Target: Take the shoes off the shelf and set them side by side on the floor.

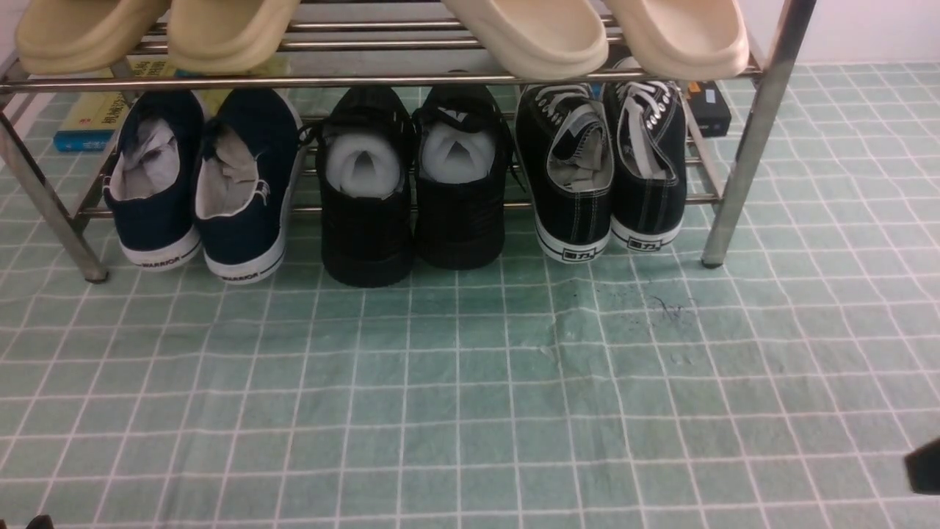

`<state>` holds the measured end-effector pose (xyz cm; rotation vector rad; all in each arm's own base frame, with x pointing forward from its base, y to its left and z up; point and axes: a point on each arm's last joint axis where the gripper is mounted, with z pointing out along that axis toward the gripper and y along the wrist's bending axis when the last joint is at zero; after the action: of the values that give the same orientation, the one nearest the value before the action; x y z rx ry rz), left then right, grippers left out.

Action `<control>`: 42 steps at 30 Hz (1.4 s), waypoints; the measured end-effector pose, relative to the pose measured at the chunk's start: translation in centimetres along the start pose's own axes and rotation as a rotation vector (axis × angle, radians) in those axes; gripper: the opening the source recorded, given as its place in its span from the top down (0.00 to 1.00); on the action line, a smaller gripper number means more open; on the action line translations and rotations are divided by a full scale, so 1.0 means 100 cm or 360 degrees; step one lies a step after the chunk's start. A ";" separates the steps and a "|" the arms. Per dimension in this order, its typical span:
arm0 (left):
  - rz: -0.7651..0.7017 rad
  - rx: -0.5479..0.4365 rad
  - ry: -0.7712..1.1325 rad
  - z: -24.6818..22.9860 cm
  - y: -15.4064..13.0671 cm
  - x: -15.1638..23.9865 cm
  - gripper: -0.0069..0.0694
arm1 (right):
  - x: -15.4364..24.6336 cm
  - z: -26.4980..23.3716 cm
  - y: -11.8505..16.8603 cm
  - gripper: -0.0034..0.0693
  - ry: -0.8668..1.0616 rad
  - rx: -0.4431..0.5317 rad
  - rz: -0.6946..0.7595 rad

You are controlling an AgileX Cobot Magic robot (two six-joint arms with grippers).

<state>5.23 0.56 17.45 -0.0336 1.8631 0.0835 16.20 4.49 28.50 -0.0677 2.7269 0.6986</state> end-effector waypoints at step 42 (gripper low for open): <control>0.0002 -0.0001 0.0000 0.000 0.000 0.000 0.59 | -0.202 0.144 0.160 0.42 -0.0308 0.0424 -0.0831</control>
<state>5.23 0.57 17.45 -0.0328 1.8631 0.0847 37.58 24.74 30.43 -0.5903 2.4306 0.1806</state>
